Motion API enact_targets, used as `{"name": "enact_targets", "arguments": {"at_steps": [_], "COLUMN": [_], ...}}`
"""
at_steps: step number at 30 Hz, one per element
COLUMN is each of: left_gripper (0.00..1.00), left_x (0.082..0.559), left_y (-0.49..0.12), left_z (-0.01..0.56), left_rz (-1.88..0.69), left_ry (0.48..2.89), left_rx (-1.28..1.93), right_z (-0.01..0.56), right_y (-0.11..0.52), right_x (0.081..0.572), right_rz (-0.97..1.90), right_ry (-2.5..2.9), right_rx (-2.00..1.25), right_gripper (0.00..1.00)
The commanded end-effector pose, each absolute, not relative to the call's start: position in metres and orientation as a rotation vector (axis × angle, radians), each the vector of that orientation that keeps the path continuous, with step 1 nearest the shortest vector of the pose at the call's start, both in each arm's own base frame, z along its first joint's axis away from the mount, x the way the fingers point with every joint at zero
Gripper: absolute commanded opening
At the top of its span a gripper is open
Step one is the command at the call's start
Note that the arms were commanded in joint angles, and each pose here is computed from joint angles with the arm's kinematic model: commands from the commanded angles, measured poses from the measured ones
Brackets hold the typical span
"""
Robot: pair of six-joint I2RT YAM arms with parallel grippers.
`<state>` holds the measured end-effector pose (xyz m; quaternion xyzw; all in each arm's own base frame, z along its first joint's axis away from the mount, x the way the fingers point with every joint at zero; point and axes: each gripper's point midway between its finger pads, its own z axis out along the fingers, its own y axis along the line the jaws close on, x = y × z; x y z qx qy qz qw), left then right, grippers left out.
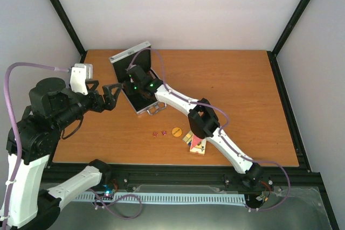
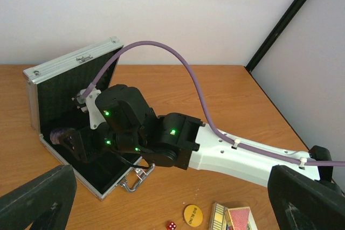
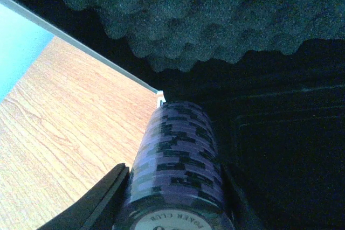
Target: Pack up texas hold em set
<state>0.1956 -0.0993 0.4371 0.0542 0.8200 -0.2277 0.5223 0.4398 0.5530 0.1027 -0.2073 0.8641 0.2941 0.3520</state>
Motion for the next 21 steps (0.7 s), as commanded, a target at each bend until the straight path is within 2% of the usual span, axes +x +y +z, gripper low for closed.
{"name": "enact_targets", "arguments": {"at_steps": [1,19,21], "left_gripper": [1.0,1.0,1.0], "left_x": [0.192,0.188,0.188], "left_y": [-0.103,-0.106,-0.107], "left_z": [0.437,0.428,0.426], "left_rz": [-0.562,-0.576,-0.573], "left_ry": [1.96,1.987,1.992], "left_rx": [0.164,0.191,0.193], "right_z": [0.154,0.111,0.106], "right_y": [0.57,0.567,0.569], "right_x": [0.455,0.464,0.463], "right_rz": [0.829,0.765,0.777], "right_ry": [2.05,2.096,2.107], "right_rx": [-0.486,-0.442,-0.445], "right_gripper": [0.03,0.03,0.06]}}
